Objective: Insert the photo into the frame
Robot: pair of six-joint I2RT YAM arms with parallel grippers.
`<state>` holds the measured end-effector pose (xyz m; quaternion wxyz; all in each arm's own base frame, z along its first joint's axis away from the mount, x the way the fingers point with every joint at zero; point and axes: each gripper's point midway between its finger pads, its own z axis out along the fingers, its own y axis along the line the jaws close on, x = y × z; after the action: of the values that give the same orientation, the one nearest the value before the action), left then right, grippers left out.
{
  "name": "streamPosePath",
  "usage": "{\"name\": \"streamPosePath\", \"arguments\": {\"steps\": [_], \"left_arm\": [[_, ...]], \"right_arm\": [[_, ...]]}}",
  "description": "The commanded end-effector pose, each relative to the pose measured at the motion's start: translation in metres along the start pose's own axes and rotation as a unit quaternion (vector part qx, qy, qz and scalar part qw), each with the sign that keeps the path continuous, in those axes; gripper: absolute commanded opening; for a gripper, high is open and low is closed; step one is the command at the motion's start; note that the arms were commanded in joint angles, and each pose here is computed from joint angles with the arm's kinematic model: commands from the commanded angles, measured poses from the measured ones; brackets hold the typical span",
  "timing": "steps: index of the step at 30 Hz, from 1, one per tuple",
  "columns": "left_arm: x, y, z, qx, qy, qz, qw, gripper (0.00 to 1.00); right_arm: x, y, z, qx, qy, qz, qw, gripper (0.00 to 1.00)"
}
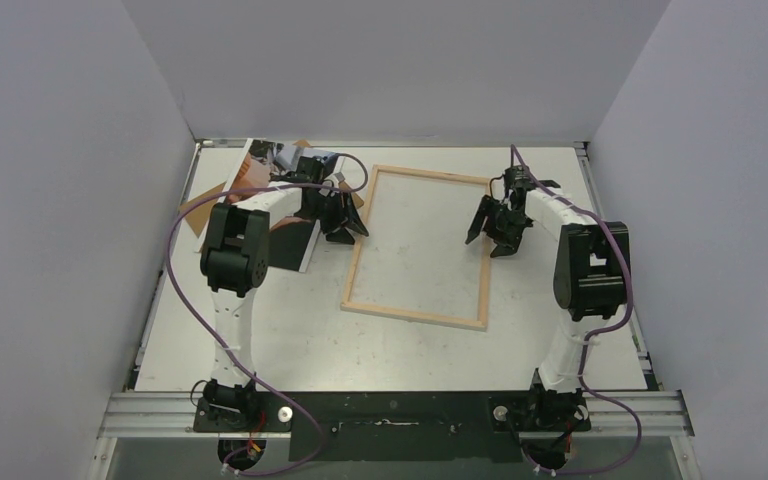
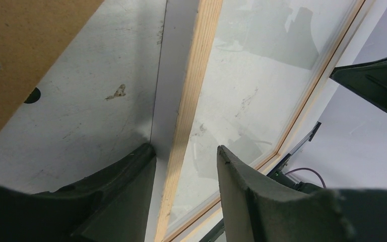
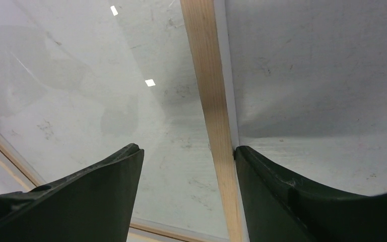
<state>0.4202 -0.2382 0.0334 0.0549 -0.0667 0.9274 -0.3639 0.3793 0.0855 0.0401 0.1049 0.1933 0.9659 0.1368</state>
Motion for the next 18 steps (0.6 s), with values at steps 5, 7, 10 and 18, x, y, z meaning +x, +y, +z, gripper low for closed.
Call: {"name": "streamPosePath", "arguments": {"steps": [5, 7, 10, 18], "left_arm": [[0.000, -0.036, -0.006, 0.045, -0.006, 0.025, 0.999, 0.43], [-0.003, -0.041, -0.005, 0.054, -0.009, 0.024, 0.998, 0.43], [-0.013, -0.053, -0.005, 0.068, -0.015, 0.027, 0.997, 0.43], [-0.028, -0.047, -0.036, -0.009, -0.030, 0.067, 0.997, 0.51]], "right_arm": [[-0.024, 0.033, -0.001, -0.090, -0.025, 0.007, 0.996, 0.66], [-0.030, 0.037, -0.001, -0.099, -0.029, 0.003, 0.995, 0.65], [-0.038, 0.039, -0.001, -0.100, -0.036, 0.002, 0.994, 0.65], [-0.059, 0.000, -0.056, 0.018, -0.150, 0.018, 0.988, 0.66]]}}
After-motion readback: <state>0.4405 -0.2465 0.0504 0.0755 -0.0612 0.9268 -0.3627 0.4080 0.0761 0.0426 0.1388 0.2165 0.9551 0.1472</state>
